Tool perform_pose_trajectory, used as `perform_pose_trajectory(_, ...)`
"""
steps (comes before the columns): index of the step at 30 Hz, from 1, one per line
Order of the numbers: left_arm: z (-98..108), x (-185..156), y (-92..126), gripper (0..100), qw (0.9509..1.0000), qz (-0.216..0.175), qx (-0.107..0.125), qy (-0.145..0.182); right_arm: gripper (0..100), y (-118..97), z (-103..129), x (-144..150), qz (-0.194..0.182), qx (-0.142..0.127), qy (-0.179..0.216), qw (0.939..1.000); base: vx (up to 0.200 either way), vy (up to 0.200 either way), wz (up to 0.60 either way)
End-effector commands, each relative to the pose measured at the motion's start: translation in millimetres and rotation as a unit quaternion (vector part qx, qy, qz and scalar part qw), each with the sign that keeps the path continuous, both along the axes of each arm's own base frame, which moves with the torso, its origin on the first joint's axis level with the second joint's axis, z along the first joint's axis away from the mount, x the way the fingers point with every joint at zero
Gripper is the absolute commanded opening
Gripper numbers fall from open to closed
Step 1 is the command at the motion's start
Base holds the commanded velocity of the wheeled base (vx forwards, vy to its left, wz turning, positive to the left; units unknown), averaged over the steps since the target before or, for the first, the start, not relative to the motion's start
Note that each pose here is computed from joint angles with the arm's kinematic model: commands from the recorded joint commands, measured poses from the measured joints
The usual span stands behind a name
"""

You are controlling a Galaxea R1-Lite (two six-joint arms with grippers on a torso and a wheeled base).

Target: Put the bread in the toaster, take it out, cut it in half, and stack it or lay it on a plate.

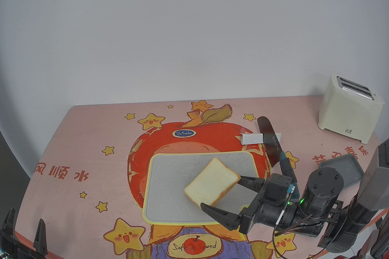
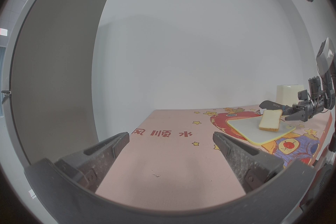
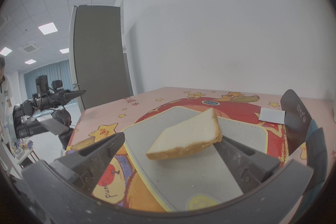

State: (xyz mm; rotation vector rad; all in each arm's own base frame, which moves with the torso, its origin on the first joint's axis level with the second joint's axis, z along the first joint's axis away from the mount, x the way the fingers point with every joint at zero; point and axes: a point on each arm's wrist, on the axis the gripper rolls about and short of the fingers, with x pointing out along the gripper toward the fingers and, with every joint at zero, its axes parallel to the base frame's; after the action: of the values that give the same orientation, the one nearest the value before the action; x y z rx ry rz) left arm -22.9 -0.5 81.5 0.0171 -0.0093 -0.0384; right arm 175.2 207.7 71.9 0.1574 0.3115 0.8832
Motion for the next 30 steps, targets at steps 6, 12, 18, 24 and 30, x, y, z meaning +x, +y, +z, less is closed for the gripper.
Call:
perform_pose_trajectory(6, -5, 0, 0, 100, 1.0000, 0.000, 0.000, 0.001, 100, 25, 15, 17, -0.045, 0.067, 0.076, 0.9938, 0.000, 0.000, 0.00)
perform_pose_trajectory(12, -5, 0, 0, 100, 1.0000, 0.000, 0.000, 0.001, 100, 29, 21, 21, -0.053, 0.092, 0.082, 0.9909, 0.000, 0.000, 0.00)
perform_pose_trajectory(18, -5, 0, 0, 100, 1.0000, 0.000, 0.000, 0.001, 100, 28, 21, 21, -0.068, 0.072, 0.106, 0.9894, 0.000, 0.000, 0.00)
perform_pose_trajectory(24, -5, 0, 0, 100, 1.0000, 0.000, 0.000, 0.001, 100, 21, 33, 16, -0.079, 0.056, 0.122, 0.9878, 0.000, 0.000, 0.00)
perform_pose_trajectory(30, -5, 0, 0, 100, 1.0000, -0.001, 0.000, 0.001, 100, 16, 40, 10, -0.081, 0.038, 0.134, 0.9869, 0.000, 0.000, 0.00)
